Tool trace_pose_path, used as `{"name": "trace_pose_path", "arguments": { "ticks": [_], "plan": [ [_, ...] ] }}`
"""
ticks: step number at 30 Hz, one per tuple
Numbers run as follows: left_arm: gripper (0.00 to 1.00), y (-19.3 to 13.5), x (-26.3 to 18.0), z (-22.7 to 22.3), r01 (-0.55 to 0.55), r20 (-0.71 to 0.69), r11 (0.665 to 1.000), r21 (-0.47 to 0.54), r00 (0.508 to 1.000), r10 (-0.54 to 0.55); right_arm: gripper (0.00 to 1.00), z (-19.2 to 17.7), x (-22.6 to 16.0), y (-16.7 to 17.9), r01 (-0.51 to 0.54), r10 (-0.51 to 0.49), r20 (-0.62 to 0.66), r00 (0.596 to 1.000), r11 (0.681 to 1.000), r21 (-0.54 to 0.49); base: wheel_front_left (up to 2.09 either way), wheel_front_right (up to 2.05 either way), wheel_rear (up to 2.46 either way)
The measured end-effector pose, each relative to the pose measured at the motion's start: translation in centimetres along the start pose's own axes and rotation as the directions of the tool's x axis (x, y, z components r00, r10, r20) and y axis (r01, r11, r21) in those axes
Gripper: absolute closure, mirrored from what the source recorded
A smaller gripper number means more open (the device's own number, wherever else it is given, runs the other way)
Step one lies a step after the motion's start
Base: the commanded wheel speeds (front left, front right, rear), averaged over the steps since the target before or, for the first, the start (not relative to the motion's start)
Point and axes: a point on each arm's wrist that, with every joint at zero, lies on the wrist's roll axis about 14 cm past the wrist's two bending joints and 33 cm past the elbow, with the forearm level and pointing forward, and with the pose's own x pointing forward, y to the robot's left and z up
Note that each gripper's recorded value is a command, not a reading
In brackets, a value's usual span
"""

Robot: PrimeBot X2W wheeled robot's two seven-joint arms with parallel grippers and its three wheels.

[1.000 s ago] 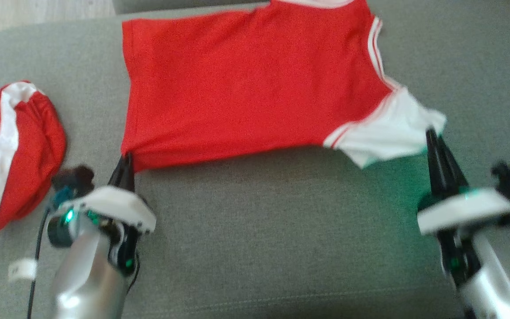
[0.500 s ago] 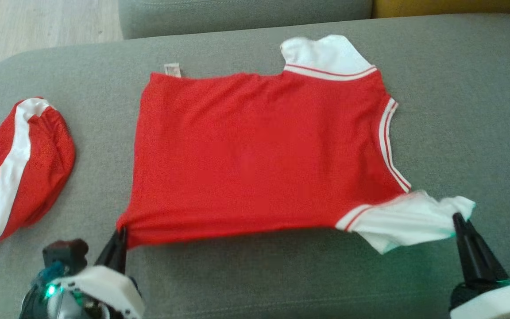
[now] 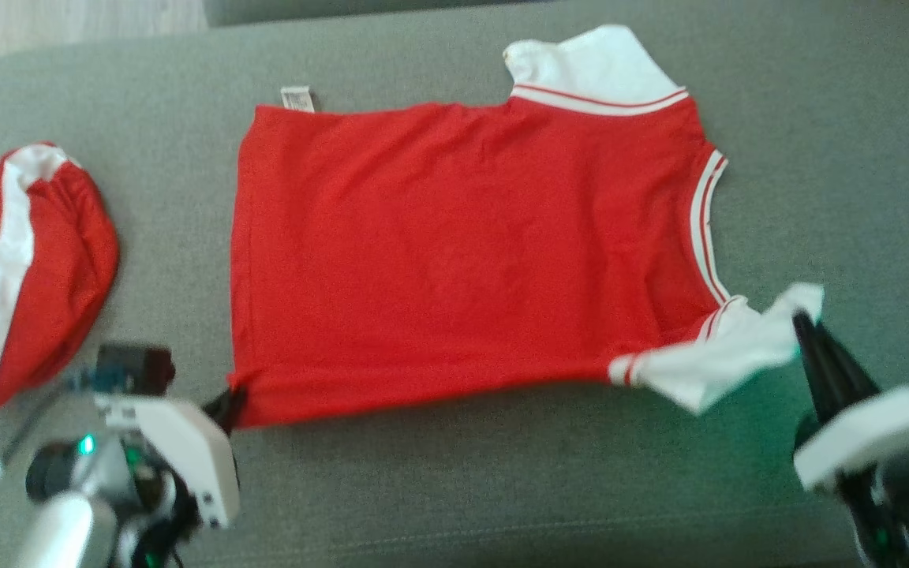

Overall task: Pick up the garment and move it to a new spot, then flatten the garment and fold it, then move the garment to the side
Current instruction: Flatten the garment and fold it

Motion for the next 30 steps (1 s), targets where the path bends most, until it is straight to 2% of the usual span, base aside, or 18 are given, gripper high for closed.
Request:
{"name": "trace_pose_path", "arguments": {
  "ticks": [6, 11, 12, 13, 14, 15, 20, 22, 25, 30],
  "plan": [
    [1.00, 0.9, 2.9, 0.8, 0.056, -0.133, 0.998, -0.001, 0.990, -0.056, 1.00, 0.6, 5.0, 0.2, -0.036, 0.033, -0.053, 0.998, 0.998, -0.050, 0.00, 0.00, 0.00],
    [1.00, 1.9, 5.0, 2.2, 0.052, -0.137, 0.999, -0.009, 0.989, -0.053, 1.00, 1.3, 8.3, 1.0, -0.069, 0.067, -0.048, 0.997, 0.996, -0.048, 0.00, 0.00, 0.00],
    [0.97, 2.1, 5.4, 2.7, 0.050, -0.121, 0.999, -0.011, 0.991, -0.051, 1.00, 1.5, 8.8, 1.1, -0.076, 0.074, -0.040, 0.996, 0.996, -0.046, 0.00, 0.00, 0.00],
    [0.54, 2.2, 5.8, 3.3, 0.047, -0.097, 0.999, -0.013, 0.994, -0.048, 0.78, 1.6, 9.2, 1.2, -0.080, 0.079, -0.027, 0.997, 0.996, -0.045, 0.00, 0.00, 0.00],
    [0.00, 2.4, 6.1, 3.8, 0.043, -0.072, 0.999, -0.018, 0.996, -0.044, 0.20, 1.7, 9.5, 1.4, -0.086, 0.085, -0.016, 0.996, 0.995, -0.045, 0.00, 0.00, 0.00],
    [0.00, 2.4, 6.5, 4.3, 0.040, -0.050, 0.999, -0.027, 0.998, -0.041, 0.00, 1.8, 9.8, 1.7, -0.094, 0.094, -0.003, 0.996, 0.995, -0.040, 0.00, 0.00, 0.00],
    [0.00, 2.6, 7.5, 5.6, 0.020, 0.097, 0.992, -0.127, 0.995, -0.007, 0.00, 3.0, 10.0, 2.6, -0.124, 0.131, 0.117, 0.984, 0.990, -0.069, 0.00, 0.00, 0.00],
    [0.00, 2.7, 7.4, 6.7, 0.008, 0.187, 0.991, -0.134, 0.982, 0.017, 0.00, 3.9, 9.8, 2.6, -0.127, 0.143, 0.181, 0.973, 0.987, -0.101, 0.00, 0.00, 0.00],
    [0.00, 3.2, 6.4, 9.6, -0.040, 0.368, 0.993, -0.112, 0.927, 0.079, 0.00, 5.4, 9.3, 3.1, -0.130, 0.166, 0.275, 0.947, 0.981, -0.144, 0.00, 0.00, 0.00],
    [0.00, 3.2, 3.1, 12.4, -0.131, 0.603, 0.988, -0.088, 0.782, 0.157, 0.00, 6.9, 7.5, 3.4, -0.113, 0.183, 0.371, 0.910, 0.973, -0.203, 0.00, 0.00, 0.00]
  ]
}}
